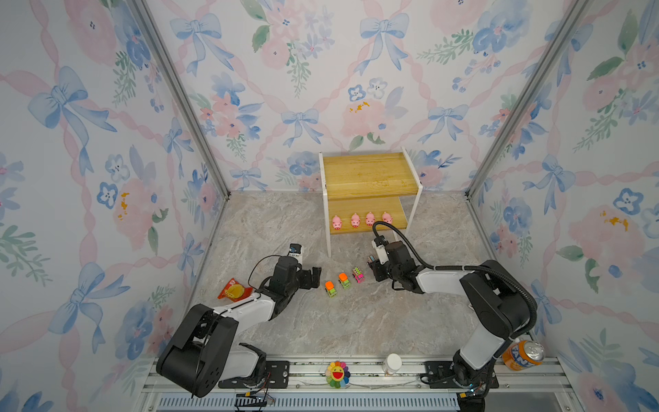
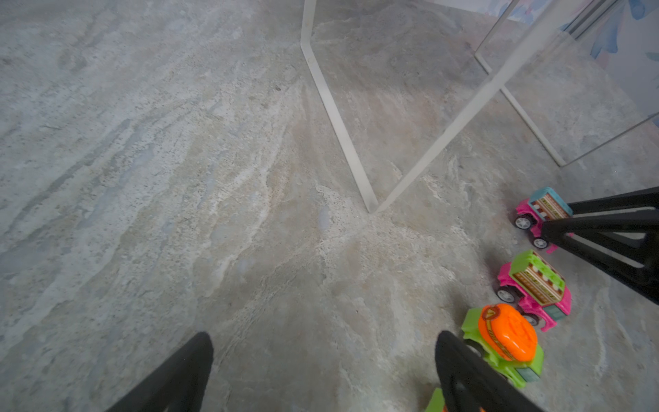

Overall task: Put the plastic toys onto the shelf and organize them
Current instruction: 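Lift the truck with the right gripper up to the upper shelf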

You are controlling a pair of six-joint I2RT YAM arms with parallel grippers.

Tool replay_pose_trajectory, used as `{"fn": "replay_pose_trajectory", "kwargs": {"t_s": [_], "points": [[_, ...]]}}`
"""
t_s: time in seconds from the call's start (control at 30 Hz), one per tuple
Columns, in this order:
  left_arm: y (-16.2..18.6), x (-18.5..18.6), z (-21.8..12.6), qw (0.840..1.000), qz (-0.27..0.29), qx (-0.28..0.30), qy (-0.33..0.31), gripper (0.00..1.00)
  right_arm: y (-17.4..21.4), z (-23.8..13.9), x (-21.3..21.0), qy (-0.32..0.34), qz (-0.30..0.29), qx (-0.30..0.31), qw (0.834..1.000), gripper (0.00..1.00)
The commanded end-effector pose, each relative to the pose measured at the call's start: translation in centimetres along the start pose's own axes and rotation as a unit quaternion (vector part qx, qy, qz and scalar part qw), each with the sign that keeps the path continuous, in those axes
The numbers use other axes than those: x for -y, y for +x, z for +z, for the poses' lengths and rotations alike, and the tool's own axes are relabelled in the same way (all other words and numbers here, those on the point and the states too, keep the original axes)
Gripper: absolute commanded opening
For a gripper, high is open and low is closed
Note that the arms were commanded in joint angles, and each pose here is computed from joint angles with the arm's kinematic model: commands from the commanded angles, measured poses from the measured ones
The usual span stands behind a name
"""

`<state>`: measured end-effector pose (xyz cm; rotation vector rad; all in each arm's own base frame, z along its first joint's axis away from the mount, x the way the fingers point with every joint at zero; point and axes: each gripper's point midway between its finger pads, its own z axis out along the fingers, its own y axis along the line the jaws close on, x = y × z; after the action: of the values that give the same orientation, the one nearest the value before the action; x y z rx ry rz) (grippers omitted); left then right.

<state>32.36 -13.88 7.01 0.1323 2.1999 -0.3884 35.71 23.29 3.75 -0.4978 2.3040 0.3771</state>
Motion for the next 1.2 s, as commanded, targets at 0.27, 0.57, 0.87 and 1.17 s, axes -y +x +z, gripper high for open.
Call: {"fn": "replay_pose_trajectory", "kwargs": {"t_s": [0.27,0.57,0.87,1.17], "points": [[-1.2,0.8,0.1,1.000,-0.001,0.010,0.011,0.98,-7.5,-12.9,-5.2,-0.054,-0.037,0.053,0.996,0.21],[-3.4,2.3,-0.5,0.999,0.001,0.033,0.038,0.98,-22.7,-28.3,-5.3,0.005,-0.074,0.152,0.986,0.20],[-3.8,2.5,-0.9,0.998,0.007,0.039,0.043,0.98,-30.8,-30.0,2.3,0.108,0.006,0.170,0.980,0.21],[-4.6,2.4,-1.8,0.998,0.013,0.054,0.037,0.98,-31.8,-25.0,5.7,0.133,0.048,0.123,0.982,0.21]]}}
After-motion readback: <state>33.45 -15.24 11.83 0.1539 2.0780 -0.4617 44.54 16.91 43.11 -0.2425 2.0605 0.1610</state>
